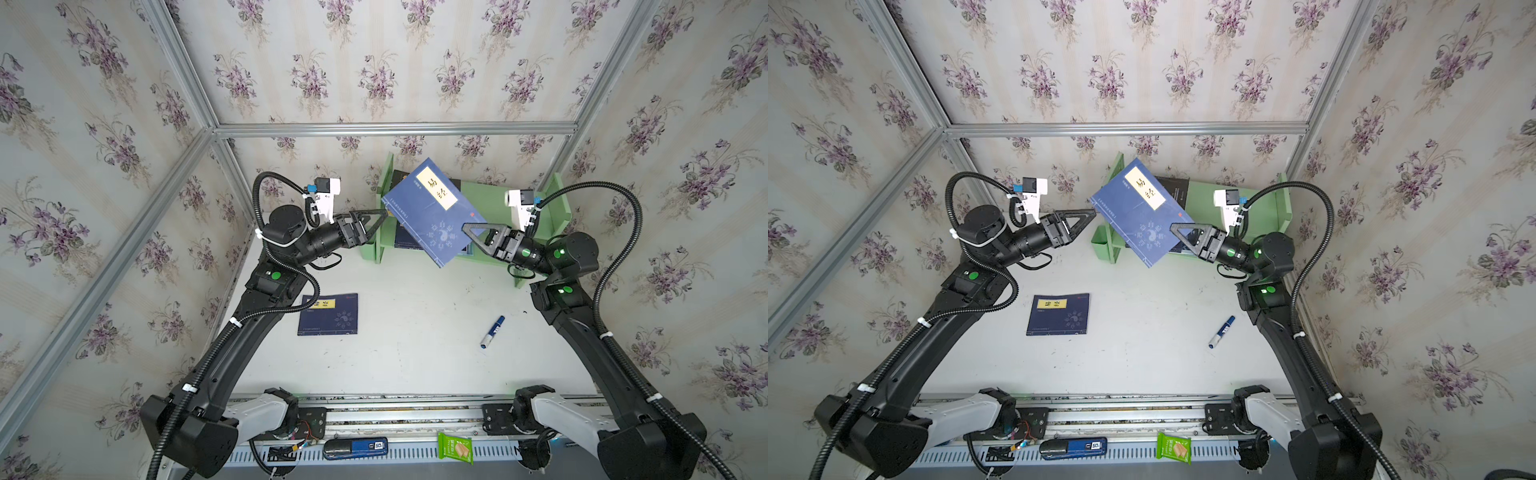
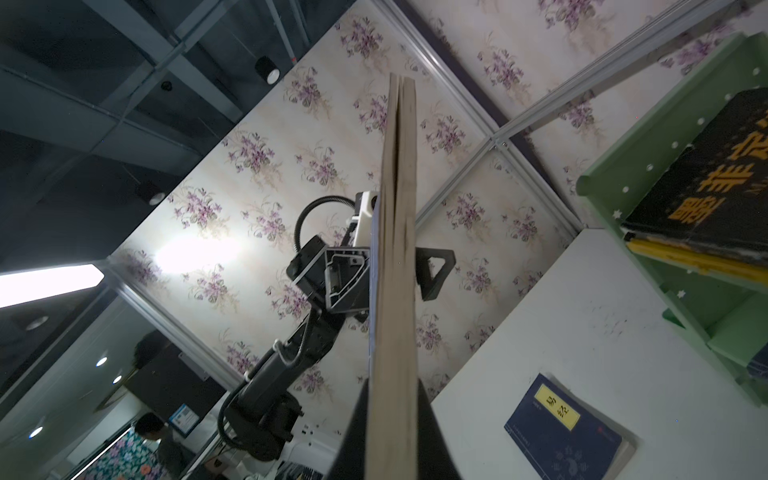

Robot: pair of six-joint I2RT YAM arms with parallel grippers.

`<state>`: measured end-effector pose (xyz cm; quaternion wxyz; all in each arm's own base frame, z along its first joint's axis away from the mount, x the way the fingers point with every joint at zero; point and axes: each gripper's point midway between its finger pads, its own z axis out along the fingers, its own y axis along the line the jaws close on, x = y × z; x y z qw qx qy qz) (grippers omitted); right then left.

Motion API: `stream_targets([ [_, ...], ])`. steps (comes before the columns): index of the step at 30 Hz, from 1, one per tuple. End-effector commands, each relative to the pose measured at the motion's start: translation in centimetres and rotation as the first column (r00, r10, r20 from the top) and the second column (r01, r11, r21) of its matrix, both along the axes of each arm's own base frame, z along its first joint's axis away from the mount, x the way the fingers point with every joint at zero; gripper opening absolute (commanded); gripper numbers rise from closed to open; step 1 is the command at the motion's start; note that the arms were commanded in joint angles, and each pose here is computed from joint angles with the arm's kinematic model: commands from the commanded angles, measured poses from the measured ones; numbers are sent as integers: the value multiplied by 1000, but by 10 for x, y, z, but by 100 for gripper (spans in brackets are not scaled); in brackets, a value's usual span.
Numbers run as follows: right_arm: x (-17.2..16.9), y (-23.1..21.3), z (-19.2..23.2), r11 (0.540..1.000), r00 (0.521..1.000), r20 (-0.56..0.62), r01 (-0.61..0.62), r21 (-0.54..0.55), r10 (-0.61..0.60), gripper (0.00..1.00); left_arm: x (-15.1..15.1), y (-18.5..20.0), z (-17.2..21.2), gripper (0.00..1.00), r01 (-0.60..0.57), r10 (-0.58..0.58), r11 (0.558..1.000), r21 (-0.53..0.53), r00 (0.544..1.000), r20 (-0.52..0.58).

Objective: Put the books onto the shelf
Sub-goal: 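Lift the dark-blue book with both grippers toward the shelf's top tier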

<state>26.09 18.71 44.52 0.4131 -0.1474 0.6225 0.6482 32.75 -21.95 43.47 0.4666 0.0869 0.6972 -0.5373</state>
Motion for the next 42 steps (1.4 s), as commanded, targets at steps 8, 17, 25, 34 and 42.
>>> stream_targets([
  [8,-18,2,-16,991,996,-4,-89,-99,89,3,-43,-12,9,98,240,-245,969,60,964,106],
  [17,-27,-3,-9,989,996,40,-77,-124,82,3,-35,19,5,99,117,-121,992,46,988,96],
  [25,-29,-3,-10,988,995,46,-80,-129,87,2,-41,12,11,98,213,-213,977,4,974,72],
  [34,-19,-2,-10,990,996,28,-86,-113,90,2,-49,-11,12,87,341,-339,939,-36,939,59],
  [42,-17,-1,-9,989,995,31,-92,-112,96,2,-42,-34,7,67,404,-404,914,-41,915,22],
])
